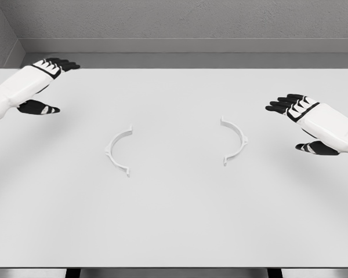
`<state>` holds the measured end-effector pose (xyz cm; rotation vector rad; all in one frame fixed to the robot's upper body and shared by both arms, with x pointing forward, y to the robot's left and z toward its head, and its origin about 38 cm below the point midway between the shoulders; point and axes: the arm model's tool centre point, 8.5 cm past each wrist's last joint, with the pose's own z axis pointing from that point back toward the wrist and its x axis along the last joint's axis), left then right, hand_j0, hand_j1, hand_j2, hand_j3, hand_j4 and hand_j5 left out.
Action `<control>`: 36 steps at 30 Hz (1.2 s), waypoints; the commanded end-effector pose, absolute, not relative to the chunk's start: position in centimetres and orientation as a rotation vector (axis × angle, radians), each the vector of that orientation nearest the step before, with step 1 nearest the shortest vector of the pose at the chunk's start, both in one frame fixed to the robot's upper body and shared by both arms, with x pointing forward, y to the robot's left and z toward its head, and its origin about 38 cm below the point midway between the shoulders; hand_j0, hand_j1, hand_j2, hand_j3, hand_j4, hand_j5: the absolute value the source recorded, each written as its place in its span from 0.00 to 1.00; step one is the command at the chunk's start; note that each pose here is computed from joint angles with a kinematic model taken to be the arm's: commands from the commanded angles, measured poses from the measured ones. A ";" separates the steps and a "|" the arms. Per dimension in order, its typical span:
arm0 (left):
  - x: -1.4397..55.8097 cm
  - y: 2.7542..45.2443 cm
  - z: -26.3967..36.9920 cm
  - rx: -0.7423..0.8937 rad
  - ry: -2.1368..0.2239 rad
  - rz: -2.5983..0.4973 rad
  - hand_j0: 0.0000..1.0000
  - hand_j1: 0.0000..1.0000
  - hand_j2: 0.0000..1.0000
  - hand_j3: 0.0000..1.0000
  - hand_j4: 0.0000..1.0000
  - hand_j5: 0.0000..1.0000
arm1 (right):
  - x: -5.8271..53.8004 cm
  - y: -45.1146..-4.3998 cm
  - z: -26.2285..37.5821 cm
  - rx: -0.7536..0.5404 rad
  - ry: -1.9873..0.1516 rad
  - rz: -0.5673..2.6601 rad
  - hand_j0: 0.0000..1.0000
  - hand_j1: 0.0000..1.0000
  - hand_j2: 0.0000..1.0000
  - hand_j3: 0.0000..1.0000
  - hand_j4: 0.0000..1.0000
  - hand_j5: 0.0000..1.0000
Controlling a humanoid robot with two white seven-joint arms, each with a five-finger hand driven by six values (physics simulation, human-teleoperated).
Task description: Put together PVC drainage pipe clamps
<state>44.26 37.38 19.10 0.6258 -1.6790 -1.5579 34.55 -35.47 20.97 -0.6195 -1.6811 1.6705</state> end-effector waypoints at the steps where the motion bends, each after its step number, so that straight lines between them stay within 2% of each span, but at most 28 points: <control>1: 43.8 37.2 19.8 0.628 -1.692 -1.579 1.00 1.00 1.00 1.00 1.00 1.00 | 34.6 -35.5 21.0 -0.616 -1.688 1.662 1.00 1.00 1.00 1.00 1.00 1.00; 9: 42.4 36.4 18.0 0.580 -1.677 -1.607 1.00 1.00 1.00 1.00 1.00 1.00 | 36.3 -33.2 21.3 -0.582 -1.707 1.699 1.00 1.00 1.00 1.00 1.00 1.00; 10: 42.3 36.0 17.6 0.564 -1.678 -1.612 1.00 1.00 1.00 1.00 1.00 1.00 | 39.6 -29.3 18.3 -0.498 -1.645 1.779 1.00 1.00 1.00 1.00 1.00 1.00; 14: 41.7 34.2 15.4 0.481 -1.649 -1.665 1.00 1.00 1.00 1.00 1.00 1.00 | 41.5 -27.7 18.3 -0.560 -1.625 1.802 1.00 1.00 1.00 1.00 1.00 1.00; 21: 41.1 32.9 14.3 0.441 -1.635 -1.723 1.00 1.00 1.00 1.00 1.00 1.00 | 43.7 -25.2 15.9 -0.547 -1.558 1.685 1.00 1.00 1.00 1.00 1.00 1.00; 30: 40.6 31.0 13.7 0.397 -1.658 -1.748 1.00 1.00 1.00 1.00 1.00 1.00 | 44.3 -28.4 16.8 -0.623 -1.586 1.540 1.00 1.00 1.00 1.00 1.00 1.00; 36: 40.7 31.0 13.8 0.398 -1.659 -1.746 1.00 1.00 1.00 1.00 1.00 1.00 | 43.3 -28.4 13.9 -0.557 -1.532 1.555 1.00 1.00 1.00 1.00 1.00 1.00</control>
